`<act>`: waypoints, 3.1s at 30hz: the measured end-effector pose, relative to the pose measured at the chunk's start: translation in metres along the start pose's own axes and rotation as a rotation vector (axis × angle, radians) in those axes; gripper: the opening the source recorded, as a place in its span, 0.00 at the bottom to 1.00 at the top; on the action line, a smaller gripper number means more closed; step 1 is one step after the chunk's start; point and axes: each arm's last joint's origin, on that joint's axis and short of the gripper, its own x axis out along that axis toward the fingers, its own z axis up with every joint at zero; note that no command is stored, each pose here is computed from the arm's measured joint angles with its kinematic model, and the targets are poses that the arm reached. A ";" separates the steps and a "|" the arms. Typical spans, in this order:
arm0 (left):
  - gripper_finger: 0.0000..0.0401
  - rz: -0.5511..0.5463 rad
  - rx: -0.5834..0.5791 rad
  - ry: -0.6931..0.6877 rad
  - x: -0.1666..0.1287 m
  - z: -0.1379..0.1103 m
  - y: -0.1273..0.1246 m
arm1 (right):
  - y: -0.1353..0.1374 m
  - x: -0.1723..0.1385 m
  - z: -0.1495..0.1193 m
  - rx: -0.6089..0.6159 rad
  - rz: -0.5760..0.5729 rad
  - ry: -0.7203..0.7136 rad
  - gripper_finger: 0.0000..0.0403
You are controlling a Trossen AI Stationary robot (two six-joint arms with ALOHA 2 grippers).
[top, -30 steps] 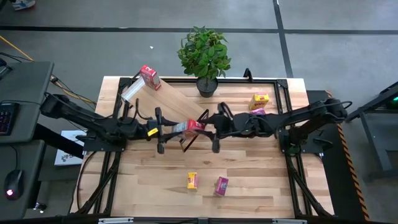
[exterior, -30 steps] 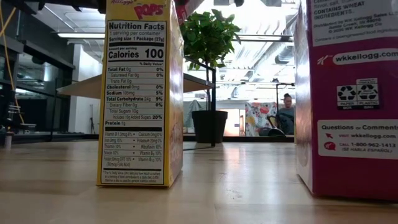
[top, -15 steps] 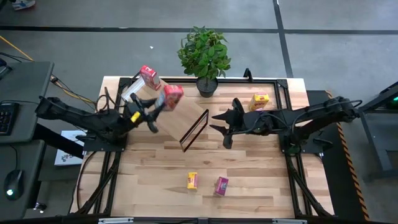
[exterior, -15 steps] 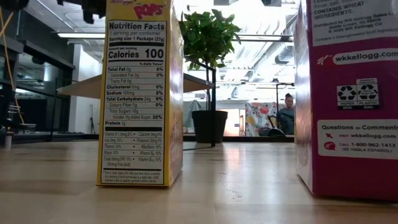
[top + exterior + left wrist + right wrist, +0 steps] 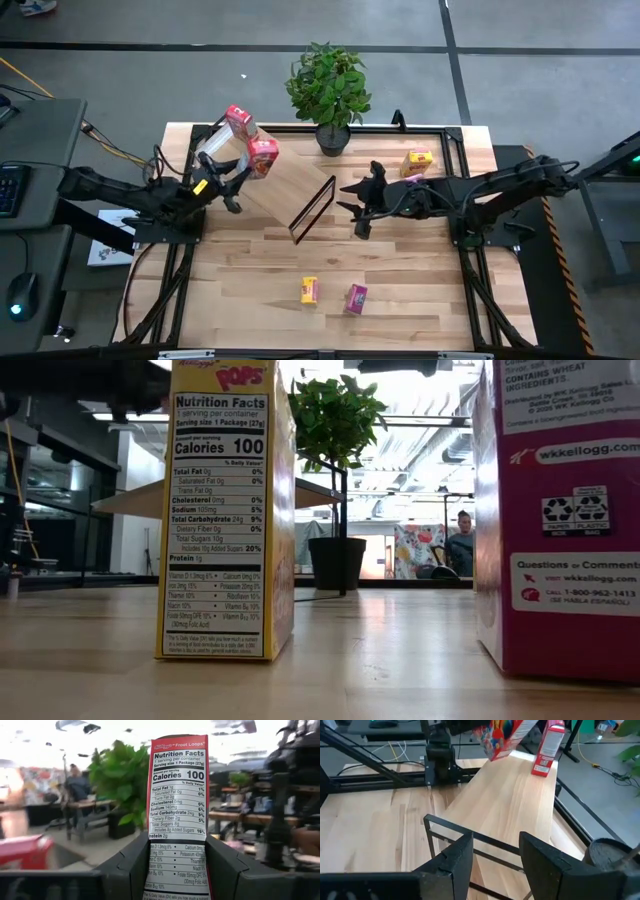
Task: Stack cereal on shelf
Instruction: Put the red cereal box on the shelf aligned with the other red cereal box
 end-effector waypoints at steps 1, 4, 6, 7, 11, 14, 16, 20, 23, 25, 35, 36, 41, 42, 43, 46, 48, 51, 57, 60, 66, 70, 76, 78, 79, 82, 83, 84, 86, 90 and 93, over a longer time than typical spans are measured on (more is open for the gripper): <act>0.36 0.037 -0.003 0.014 -0.002 0.000 0.004 | 0.001 0.002 -0.001 -0.002 0.000 0.006 0.38; 0.36 0.185 -0.002 0.058 -0.009 -0.001 0.014 | 0.004 0.010 -0.006 -0.008 -0.008 0.032 0.38; 0.36 0.226 0.011 0.092 -0.011 -0.004 0.016 | 0.006 0.016 -0.009 -0.006 -0.012 0.043 0.38; 0.36 0.234 0.013 0.109 -0.012 -0.007 0.016 | 0.007 0.018 -0.010 -0.007 -0.014 0.046 0.38; 0.36 0.286 0.025 0.190 -0.013 -0.019 0.016 | 0.009 0.023 -0.013 -0.013 -0.023 0.057 0.38; 0.36 0.370 0.051 0.233 -0.013 -0.026 0.016 | 0.009 0.023 -0.012 -0.007 -0.023 0.047 0.38; 0.36 0.420 0.059 0.239 -0.013 -0.029 0.016 | 0.009 0.023 -0.011 -0.002 -0.022 0.036 0.38; 0.36 0.432 0.081 0.245 -0.014 -0.040 0.014 | 0.009 0.023 -0.010 0.004 -0.020 0.024 0.38; 0.36 0.441 0.066 0.234 -0.015 -0.048 0.014 | 0.009 0.023 -0.009 0.000 -0.019 0.017 0.38; 0.36 0.445 0.055 0.215 -0.017 -0.055 0.015 | 0.009 0.023 -0.008 0.001 -0.018 0.010 0.38; 0.36 0.402 0.067 0.191 -0.023 -0.062 0.012 | 0.009 0.023 -0.008 0.004 -0.017 0.007 0.38; 0.36 0.407 0.062 0.192 -0.023 -0.062 0.012 | 0.009 0.023 -0.008 0.004 -0.016 0.007 0.38; 0.36 0.411 0.071 0.195 -0.024 -0.062 0.011 | 0.009 0.023 -0.008 0.004 -0.016 0.007 0.38; 0.36 0.411 0.070 0.195 -0.024 -0.062 0.011 | 0.009 0.023 -0.008 0.004 -0.017 0.007 0.38; 0.36 0.409 0.064 0.194 -0.024 -0.062 0.011 | 0.009 0.023 -0.008 0.005 -0.017 0.007 0.38; 0.36 0.382 0.050 0.188 -0.024 -0.062 0.010 | 0.009 0.023 -0.008 0.005 -0.016 0.007 0.38; 0.36 0.378 0.048 0.187 -0.023 -0.062 0.010 | 0.009 0.023 -0.008 0.005 -0.017 0.007 0.38; 0.36 0.375 0.045 0.186 -0.023 -0.062 0.010 | 0.009 0.023 -0.008 0.005 -0.016 0.007 0.38; 0.36 0.376 0.042 0.185 -0.023 -0.062 0.010 | 0.009 0.023 -0.008 0.005 -0.016 0.007 0.38; 0.36 0.377 0.036 0.184 -0.023 -0.062 0.010 | 0.009 0.023 -0.008 0.013 -0.016 0.007 0.38; 0.36 0.378 0.017 0.181 -0.023 -0.062 0.010 | 0.009 0.023 -0.008 0.013 -0.016 0.007 0.38; 0.36 0.377 0.021 0.181 -0.023 -0.062 0.010 | 0.009 0.023 -0.008 0.013 -0.016 0.007 0.38; 0.37 0.375 0.024 0.182 -0.023 -0.062 0.010 | 0.009 0.023 -0.008 0.013 -0.016 0.007 0.38; 0.40 0.370 0.022 0.183 -0.024 -0.063 0.010 | 0.009 0.022 -0.008 0.013 -0.016 0.007 0.38; 0.41 0.369 0.029 0.188 -0.024 -0.064 0.010 | 0.009 0.023 -0.008 0.013 -0.016 0.007 0.38; 0.48 0.369 0.031 0.199 -0.024 -0.067 0.010 | 0.009 0.022 -0.008 0.013 -0.016 0.007 0.38; 0.50 0.370 0.033 0.203 -0.024 -0.068 0.010 | 0.009 0.022 -0.008 0.013 -0.016 0.007 0.38; 0.52 0.371 0.041 0.207 -0.025 -0.068 0.010 | 0.009 0.023 -0.008 0.013 -0.016 0.007 0.38; 0.55 0.369 0.057 0.216 -0.025 -0.070 0.010 | 0.009 0.022 -0.008 0.013 -0.016 0.007 0.38; 0.59 0.370 0.053 0.213 -0.025 -0.069 0.010 | 0.009 0.022 -0.008 0.013 -0.016 0.007 0.38; 0.59 0.371 0.049 0.211 -0.025 -0.069 0.010 | 0.009 0.022 -0.008 0.013 -0.016 0.007 0.38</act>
